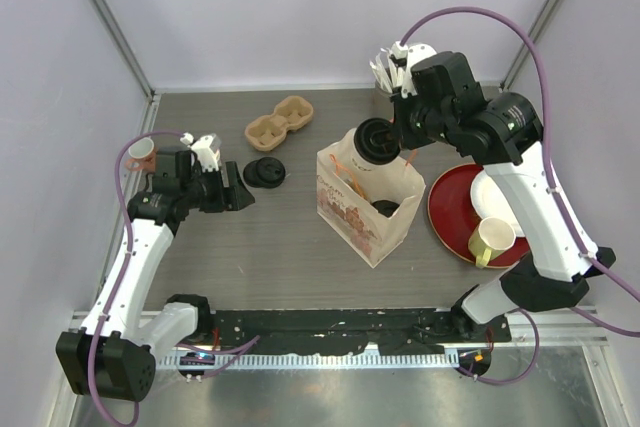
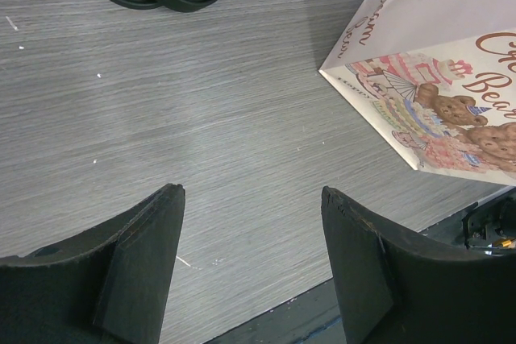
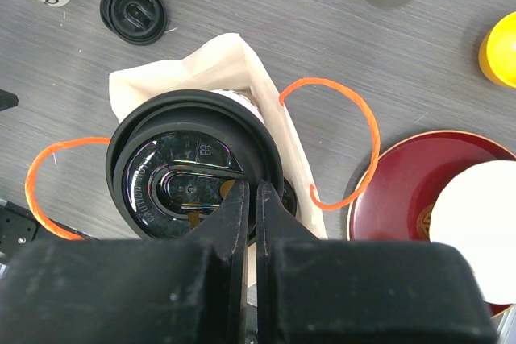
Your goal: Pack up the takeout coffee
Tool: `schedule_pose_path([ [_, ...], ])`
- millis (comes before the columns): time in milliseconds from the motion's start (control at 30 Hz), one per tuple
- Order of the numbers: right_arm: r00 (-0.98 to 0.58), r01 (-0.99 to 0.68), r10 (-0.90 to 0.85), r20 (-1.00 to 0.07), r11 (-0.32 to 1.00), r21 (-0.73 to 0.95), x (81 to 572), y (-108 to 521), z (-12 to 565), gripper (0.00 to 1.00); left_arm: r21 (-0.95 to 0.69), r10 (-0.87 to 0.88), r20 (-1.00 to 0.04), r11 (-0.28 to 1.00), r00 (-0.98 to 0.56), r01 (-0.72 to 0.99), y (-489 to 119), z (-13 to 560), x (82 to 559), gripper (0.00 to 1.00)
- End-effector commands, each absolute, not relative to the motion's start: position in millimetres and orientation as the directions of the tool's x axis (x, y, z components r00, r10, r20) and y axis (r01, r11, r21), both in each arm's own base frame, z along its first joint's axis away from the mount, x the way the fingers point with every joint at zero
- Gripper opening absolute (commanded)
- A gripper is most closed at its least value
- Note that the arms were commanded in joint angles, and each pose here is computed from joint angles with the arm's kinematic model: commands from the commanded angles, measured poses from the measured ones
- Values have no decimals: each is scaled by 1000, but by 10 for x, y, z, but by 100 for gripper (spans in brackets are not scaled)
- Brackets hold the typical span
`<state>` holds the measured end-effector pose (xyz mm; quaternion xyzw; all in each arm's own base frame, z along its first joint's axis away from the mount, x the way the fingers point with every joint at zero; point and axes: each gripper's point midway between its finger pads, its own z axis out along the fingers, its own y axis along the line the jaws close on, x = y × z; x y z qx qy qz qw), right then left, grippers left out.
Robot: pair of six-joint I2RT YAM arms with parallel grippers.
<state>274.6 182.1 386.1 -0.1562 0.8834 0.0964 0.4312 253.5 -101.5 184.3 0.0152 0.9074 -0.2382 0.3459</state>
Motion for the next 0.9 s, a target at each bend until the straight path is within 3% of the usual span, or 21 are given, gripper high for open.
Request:
schedule_pose_path([
  [0,-591,-375,-183,-786,925,67,2760,1879,3826,1,-421,-134,-676,878,-725,230,-1032,1956,2570,73],
  [867,-660,-416,-220,-718,903,107,2814,2025,3513,1,-423,-129,-675,874,-726,238,-1044,1952,2566,73],
])
